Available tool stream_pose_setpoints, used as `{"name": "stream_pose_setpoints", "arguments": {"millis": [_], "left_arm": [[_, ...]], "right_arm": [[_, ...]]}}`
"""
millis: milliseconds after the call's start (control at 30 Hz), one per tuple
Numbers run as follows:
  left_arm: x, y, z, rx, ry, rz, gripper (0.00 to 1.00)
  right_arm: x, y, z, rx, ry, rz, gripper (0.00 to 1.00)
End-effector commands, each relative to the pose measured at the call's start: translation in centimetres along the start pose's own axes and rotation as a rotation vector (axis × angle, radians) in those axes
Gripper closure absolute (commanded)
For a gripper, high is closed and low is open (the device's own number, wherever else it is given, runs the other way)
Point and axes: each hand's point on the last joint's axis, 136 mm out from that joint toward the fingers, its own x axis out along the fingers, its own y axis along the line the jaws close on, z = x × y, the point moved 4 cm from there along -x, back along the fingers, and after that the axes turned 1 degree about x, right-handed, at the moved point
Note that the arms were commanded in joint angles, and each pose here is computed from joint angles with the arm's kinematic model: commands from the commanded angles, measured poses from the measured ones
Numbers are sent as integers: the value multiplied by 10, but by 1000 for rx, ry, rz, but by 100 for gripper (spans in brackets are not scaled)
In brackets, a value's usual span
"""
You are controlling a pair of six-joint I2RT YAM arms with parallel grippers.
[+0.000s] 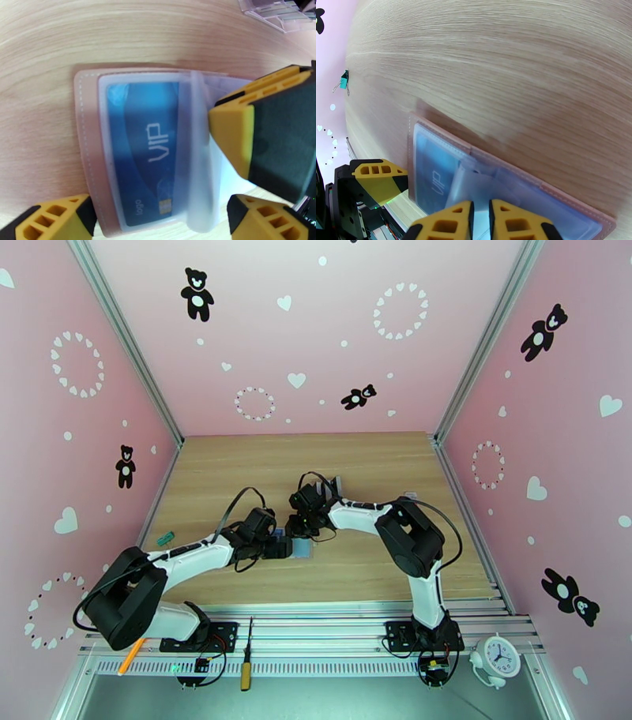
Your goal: Put the credit cards into the card holder
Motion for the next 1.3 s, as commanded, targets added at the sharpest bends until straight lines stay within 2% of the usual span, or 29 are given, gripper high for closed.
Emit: {"name": "stream_pose_setpoints", "arguments": {"millis": [0, 400, 500, 667, 867, 1033, 1267], "left_arm": [[17, 9, -22, -6, 102, 15, 8], [19, 14, -25, -7, 116, 46, 11], [22, 16, -26, -10, 129, 62, 16], [26, 19, -30, -16, 146, 69, 17], [26, 18, -29, -15, 143, 66, 18], [25, 17, -28, -17, 142, 66, 18], [24, 16, -26, -16, 138, 63, 18]], "right_arm": [[-11, 16, 10, -13, -27, 35, 82], [-27, 30, 20, -28, -57, 71, 82], [-31, 30, 21, -27, -62, 74, 82], [-46, 32, 26, -32, -92, 74, 81], [-70, 25, 24, -44, -132, 28, 64], [-71, 5, 17, -30, -120, -23, 60], [-61, -6, 6, -8, -89, -15, 55]]}}
